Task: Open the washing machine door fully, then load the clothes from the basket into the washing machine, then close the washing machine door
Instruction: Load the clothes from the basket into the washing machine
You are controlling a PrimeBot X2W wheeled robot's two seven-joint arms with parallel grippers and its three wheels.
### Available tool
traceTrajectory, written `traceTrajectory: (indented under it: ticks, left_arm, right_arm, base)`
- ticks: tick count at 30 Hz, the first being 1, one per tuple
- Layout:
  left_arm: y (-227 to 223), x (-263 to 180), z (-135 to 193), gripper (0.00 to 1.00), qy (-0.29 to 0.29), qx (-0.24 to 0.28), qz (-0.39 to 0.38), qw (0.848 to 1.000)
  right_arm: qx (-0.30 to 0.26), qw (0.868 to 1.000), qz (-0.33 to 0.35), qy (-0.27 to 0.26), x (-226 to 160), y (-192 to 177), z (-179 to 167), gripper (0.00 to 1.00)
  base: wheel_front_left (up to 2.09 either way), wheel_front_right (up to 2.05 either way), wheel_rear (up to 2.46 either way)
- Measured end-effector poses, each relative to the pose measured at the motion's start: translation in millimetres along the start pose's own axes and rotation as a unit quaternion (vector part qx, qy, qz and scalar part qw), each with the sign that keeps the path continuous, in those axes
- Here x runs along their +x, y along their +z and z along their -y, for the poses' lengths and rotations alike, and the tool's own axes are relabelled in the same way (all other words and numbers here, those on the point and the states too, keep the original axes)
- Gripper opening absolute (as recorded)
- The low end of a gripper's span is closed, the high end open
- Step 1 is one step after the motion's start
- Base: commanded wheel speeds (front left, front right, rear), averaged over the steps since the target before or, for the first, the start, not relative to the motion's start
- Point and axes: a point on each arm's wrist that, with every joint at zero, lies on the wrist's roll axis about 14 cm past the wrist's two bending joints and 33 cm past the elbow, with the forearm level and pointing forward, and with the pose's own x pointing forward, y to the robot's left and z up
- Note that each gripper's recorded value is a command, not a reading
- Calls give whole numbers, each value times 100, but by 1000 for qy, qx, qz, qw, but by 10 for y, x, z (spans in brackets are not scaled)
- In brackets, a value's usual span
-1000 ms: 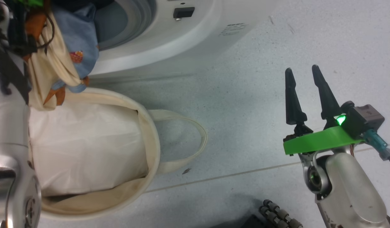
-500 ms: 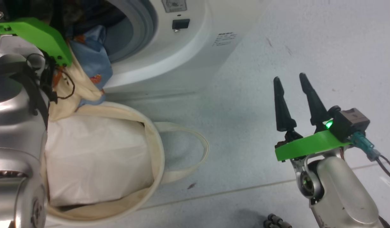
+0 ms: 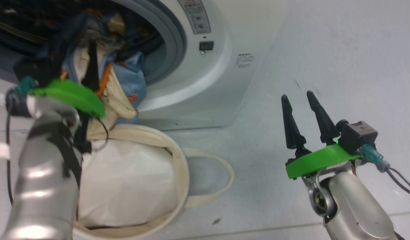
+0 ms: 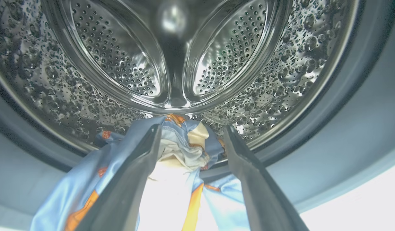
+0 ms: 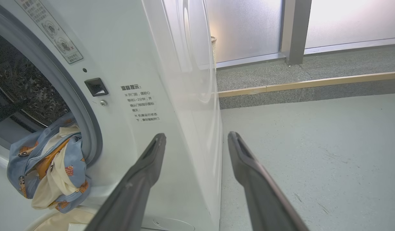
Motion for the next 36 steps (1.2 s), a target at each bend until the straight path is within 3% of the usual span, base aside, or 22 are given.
traceTrajectory:
  ticks: [11, 21, 36]
  left_arm:
    - [-39, -953, -267, 100, 39, 1, 6, 999]
    - [170, -1547, -452, 100, 64, 8, 52, 997]
    - [133, -1736, -653, 100, 96, 2, 55, 994]
  right_arm:
    - [-5, 999, 15, 40, -221, 186, -267, 100]
    - [-3, 998, 35, 59, -374, 326, -432, 100]
    - [-1, 998, 46, 51, -395, 391, -390, 100]
  base:
    - [0, 0, 0]
    - [0, 0, 0]
    - [0, 0, 0]
